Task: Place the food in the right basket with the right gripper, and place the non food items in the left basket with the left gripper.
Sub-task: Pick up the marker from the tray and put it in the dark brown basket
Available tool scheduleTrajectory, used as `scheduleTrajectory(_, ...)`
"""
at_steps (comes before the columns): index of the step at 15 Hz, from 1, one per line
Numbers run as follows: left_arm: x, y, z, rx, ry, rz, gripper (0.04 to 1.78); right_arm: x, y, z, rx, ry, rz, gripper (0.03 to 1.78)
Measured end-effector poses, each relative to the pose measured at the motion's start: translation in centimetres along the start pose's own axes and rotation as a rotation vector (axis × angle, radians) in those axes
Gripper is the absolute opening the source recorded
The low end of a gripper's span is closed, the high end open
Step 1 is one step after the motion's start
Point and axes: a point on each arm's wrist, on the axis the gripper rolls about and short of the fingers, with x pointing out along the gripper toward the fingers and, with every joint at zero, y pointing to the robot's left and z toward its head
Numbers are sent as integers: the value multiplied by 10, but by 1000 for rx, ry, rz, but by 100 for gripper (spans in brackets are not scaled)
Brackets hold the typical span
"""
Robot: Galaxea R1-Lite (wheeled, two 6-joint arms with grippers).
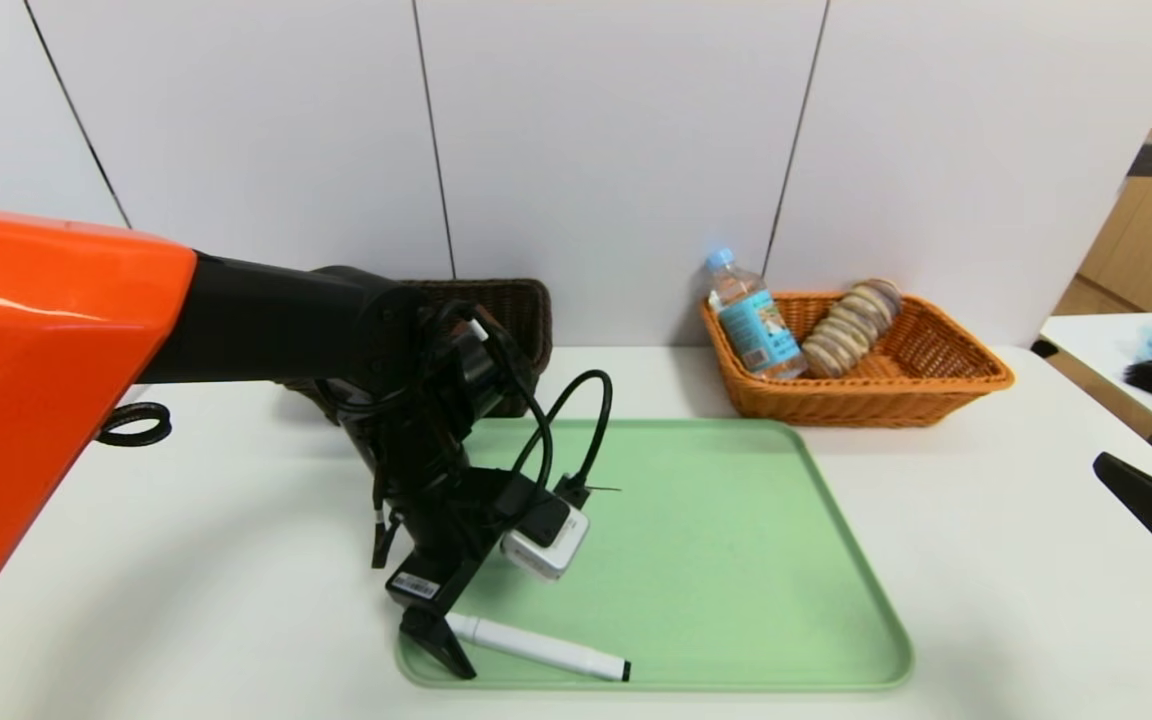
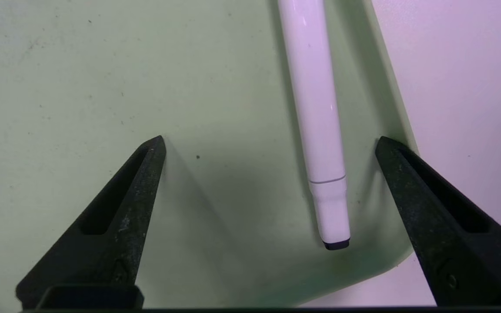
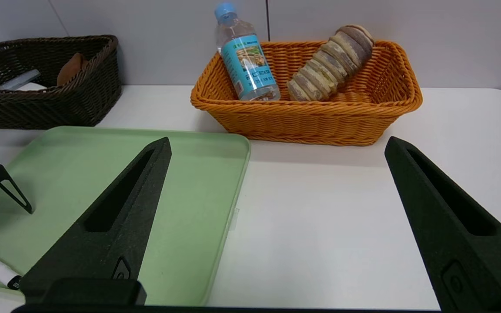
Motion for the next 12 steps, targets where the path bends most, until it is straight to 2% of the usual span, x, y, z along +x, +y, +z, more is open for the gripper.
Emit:
scheduleTrajectory(1, 0, 0, 0, 0, -3, -1, 149, 0, 0, 1, 0, -4, 0, 169)
scheduleTrajectory(3, 1, 0, -1, -2, -2, -3, 120, 0, 0, 1, -1, -3, 1, 169)
scheduleTrajectory(7, 1, 0, -3, -6, -1, -6, 77, 0, 0, 1, -1, -1, 4, 169)
scheduleTrajectory(8, 1, 0, -3, -7, 1, -6, 53, 0, 0, 0, 0, 0, 4, 169)
scheduleTrajectory(9, 1, 0, -3, -8, 1, -7, 16, 0, 0, -1, 0, 3, 4, 169)
scheduleTrajectory(12, 0, 0, -3, -8, 1, -4, 16, -1, 0, -1, 0, 2, 3, 169)
